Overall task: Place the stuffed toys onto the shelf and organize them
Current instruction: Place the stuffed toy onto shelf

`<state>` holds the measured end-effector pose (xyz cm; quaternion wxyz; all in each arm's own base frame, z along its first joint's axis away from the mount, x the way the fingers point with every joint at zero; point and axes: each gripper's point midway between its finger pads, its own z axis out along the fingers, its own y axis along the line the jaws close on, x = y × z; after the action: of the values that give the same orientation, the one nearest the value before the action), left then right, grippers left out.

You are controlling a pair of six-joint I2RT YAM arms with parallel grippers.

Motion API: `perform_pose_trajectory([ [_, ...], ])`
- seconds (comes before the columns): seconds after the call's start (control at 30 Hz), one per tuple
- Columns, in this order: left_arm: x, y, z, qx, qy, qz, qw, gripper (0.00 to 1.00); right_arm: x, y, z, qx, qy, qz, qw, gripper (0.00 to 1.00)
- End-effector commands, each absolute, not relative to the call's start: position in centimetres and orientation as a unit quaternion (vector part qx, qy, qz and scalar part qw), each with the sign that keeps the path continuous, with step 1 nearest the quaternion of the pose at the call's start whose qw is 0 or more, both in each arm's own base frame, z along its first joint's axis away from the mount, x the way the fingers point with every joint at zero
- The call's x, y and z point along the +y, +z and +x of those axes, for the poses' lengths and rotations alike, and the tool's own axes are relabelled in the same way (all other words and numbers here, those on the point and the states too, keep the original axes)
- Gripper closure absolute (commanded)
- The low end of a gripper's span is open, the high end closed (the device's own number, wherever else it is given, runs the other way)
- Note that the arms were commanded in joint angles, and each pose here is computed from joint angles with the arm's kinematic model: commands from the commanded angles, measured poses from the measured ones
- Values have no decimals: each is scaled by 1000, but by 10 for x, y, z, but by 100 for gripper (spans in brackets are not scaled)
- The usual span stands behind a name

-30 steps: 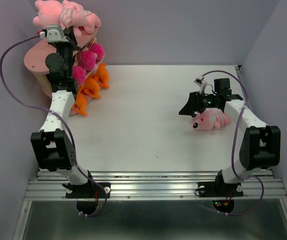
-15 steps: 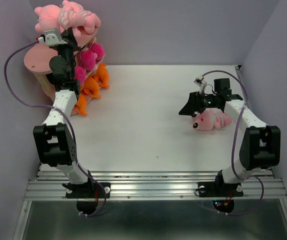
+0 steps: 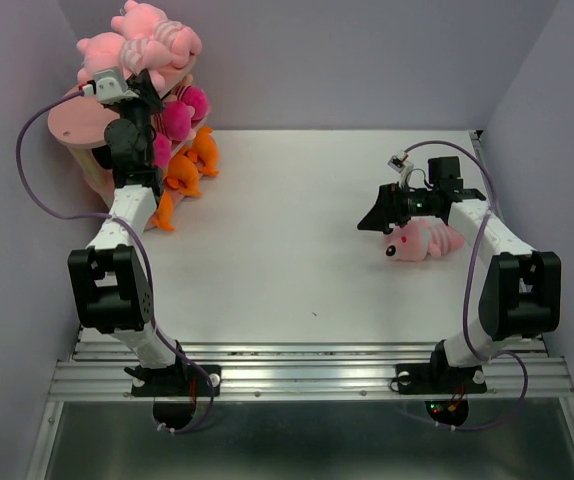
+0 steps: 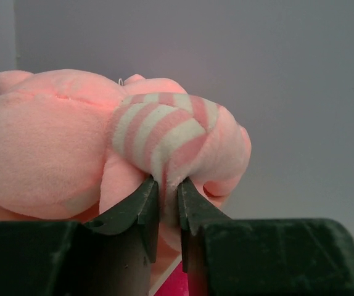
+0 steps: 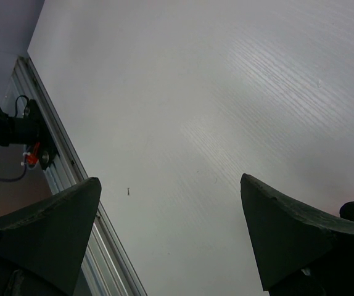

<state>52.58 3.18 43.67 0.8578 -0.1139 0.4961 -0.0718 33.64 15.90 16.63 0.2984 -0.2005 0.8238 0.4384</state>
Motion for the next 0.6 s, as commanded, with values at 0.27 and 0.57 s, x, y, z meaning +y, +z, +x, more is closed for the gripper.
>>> perform_pose_trajectory([
  [0.27,35,490,488,433,-79,-119,890,37,156,173,341,810,440,-215,323,0],
  [0.57,33,496,475,429,-86,-119,891,17,156,176,340,807,442,-217,325,0],
])
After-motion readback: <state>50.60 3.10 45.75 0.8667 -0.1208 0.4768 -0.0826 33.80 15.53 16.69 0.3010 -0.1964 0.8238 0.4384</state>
